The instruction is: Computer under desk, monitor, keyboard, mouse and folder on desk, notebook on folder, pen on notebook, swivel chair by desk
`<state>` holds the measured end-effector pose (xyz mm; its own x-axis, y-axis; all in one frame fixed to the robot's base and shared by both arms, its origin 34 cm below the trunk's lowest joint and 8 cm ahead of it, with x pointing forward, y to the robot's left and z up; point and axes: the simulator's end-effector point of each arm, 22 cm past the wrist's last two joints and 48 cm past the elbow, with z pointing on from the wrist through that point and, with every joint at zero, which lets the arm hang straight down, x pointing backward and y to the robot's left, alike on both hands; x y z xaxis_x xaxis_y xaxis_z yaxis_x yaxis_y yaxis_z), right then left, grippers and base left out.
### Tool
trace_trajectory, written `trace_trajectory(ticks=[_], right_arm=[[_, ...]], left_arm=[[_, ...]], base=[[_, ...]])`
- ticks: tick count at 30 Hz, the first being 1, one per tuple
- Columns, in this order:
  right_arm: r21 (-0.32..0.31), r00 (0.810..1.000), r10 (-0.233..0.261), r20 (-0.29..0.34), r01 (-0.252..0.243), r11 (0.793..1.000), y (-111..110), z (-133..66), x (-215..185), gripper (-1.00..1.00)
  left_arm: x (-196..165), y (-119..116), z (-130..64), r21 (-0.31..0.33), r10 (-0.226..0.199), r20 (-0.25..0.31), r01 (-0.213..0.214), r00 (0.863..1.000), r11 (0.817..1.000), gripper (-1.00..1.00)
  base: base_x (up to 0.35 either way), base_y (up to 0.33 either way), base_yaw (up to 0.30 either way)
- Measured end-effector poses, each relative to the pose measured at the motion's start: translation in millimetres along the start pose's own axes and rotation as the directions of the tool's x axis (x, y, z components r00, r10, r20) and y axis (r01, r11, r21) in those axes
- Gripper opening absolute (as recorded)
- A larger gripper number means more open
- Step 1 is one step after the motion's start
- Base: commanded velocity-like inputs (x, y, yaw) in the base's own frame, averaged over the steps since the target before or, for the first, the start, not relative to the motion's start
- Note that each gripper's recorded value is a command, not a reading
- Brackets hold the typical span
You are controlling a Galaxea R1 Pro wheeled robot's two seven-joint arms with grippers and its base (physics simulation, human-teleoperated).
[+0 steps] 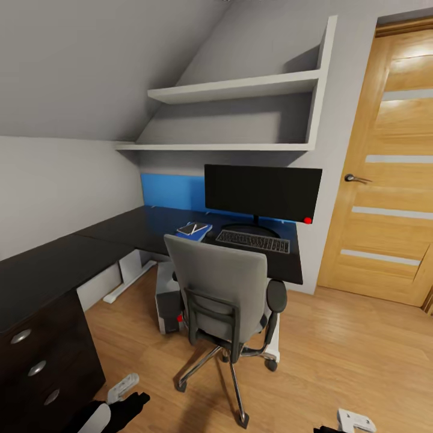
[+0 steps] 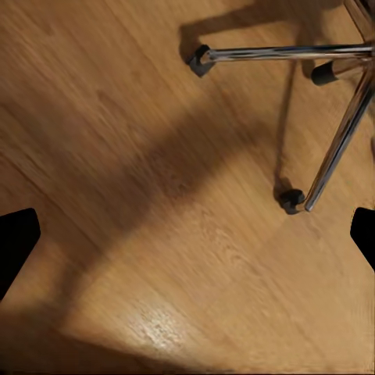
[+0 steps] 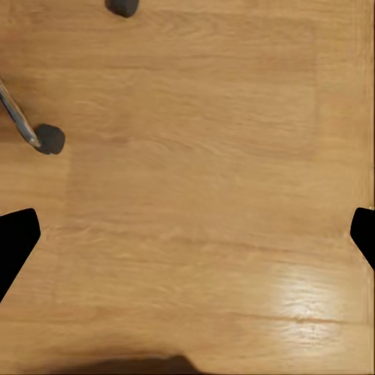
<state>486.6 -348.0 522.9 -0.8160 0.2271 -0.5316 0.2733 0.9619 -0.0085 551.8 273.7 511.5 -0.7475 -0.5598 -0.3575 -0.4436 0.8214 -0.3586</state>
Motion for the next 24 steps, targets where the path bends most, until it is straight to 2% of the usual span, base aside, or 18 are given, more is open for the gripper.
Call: trace_trajectory(ticks=[7, 10, 13, 22, 24], right_arm=[[0.054, 0.99, -0.139, 0.012, 0.138, 0.989, -13.4, -6.7, -3.7, 1.0], [0.034, 0.982, -0.19, -0.014, 0.19, 0.981, -16.1, -6.0, 7.3, 1.0], [-0.02, 0.977, -0.212, -0.037, 0.211, 0.977, -10.2, -7.0, 17.9, 1.0], [-0.031, 0.976, -0.215, -0.042, 0.214, 0.976, -8.7, -19.7, 10.5, 1.0], [-0.023, 0.973, -0.208, -0.1, 0.206, 0.978, -22.3, -13.3, 46.9, 1.0]], left_arm=[[19.0, -20.9, -16.5, 0.037, 0.075, -0.019, -0.074, 0.997, 0.997, 1.0], [27.9, -21.9, -22.9, 0.037, 0.09, -0.027, -0.089, 0.996, 0.995, 1.0], [30.3, -20.8, -28.1, 0.024, 0.096, -0.03, -0.095, 0.995, 0.995, 1.0], [23.9, -26.6, -41.7, 0.021, 0.097, -0.03, -0.096, 0.995, 0.995, 1.0], [25.4, -25.4, -44.5, 0.014, 0.099, -0.033, -0.099, 0.995, 0.995, 1.0]], base=[[0.0, 0.0, 0.0], [0.0, 0.0, 0.0], [0.0, 0.0, 0.0], [0.0, 0.0, 0.0], [0.0, 0.0, 0.0]])
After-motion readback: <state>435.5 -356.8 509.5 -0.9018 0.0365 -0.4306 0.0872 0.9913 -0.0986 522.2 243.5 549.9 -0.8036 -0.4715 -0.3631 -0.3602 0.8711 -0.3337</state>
